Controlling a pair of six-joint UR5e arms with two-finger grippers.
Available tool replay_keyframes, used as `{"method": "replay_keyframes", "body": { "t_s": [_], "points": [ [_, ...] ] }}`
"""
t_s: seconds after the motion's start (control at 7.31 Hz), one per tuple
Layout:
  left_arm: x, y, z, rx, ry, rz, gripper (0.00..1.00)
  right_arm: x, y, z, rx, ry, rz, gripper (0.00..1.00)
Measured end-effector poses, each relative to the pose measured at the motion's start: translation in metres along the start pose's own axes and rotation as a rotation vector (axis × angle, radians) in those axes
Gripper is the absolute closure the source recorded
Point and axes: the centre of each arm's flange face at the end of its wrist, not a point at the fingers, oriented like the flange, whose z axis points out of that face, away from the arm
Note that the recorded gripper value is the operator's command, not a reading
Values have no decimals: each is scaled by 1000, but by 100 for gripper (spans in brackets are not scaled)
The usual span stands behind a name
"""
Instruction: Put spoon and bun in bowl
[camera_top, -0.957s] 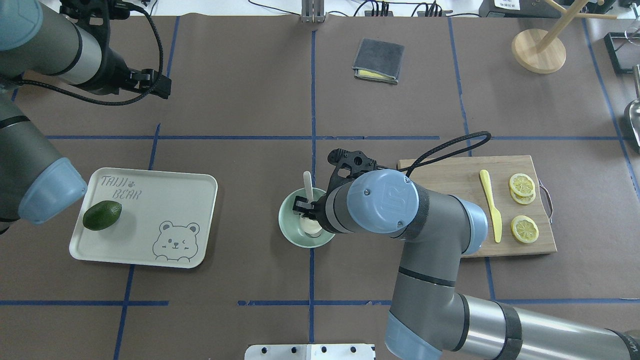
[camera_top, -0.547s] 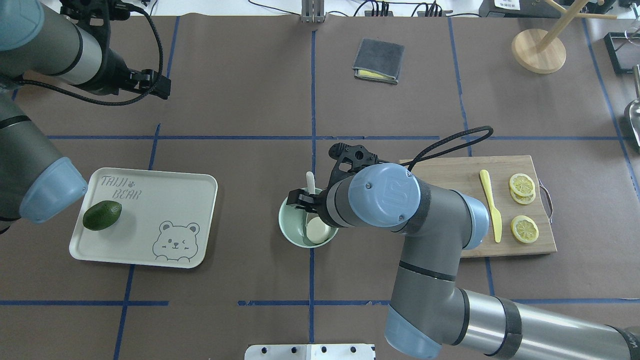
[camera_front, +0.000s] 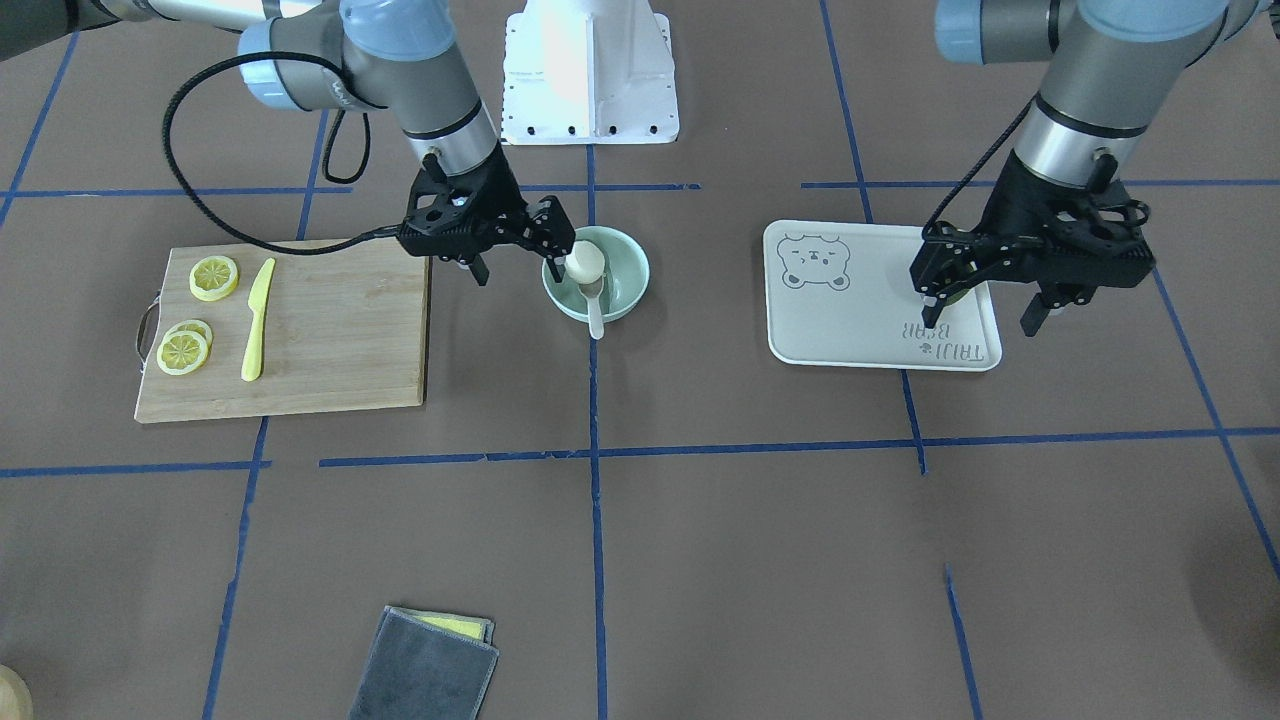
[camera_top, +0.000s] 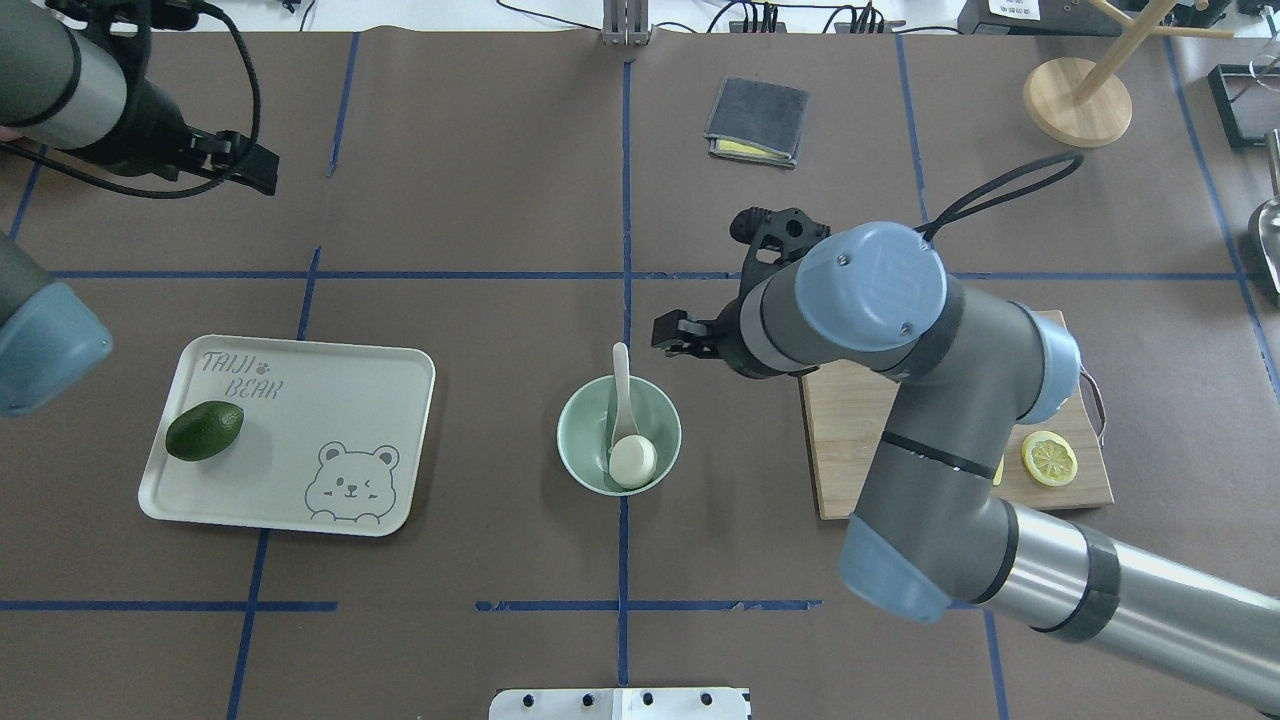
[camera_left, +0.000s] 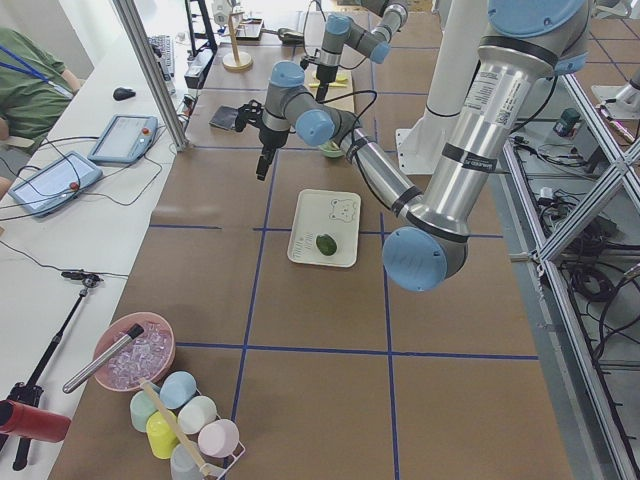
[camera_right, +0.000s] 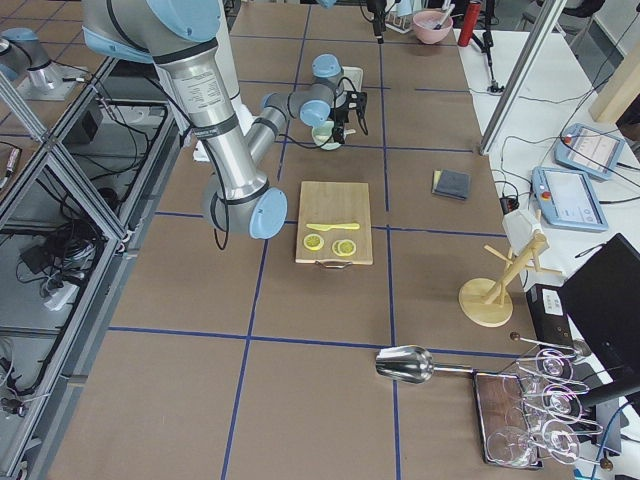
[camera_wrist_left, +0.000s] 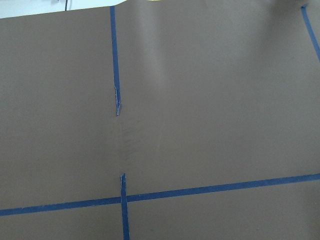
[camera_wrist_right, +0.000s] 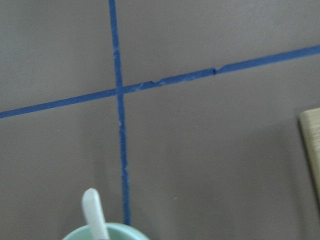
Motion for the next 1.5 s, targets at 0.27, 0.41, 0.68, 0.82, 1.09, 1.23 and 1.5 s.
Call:
{"method": "replay_keyframes", "body": {
  "t_s": [0.27,0.41,0.68,0.82,1.09,1.23,1.5],
  "points": [
    [-73,0,-12,-21,-27,60,0,85,-59,-22,-31,88,-113,0],
    [-116,6,-17,-45,-32,85,0,140,-90,-38,-53,121,-170,0],
    [-208,26,-21,-92,-61,140,0,265,-136,-79,-101,161,-258,0],
    [-247,38,-22,-111,-81,144,0,331,-147,-101,-117,182,-298,0],
    [-313,61,-20,-156,-75,133,0,450,-161,-137,-155,171,-337,0],
    [-343,76,-18,-177,-57,128,0,504,-169,-151,-165,152,-339,0],
    [-377,104,-12,-207,-43,118,0,573,-175,-165,-173,141,-337,0]
  ]
}}
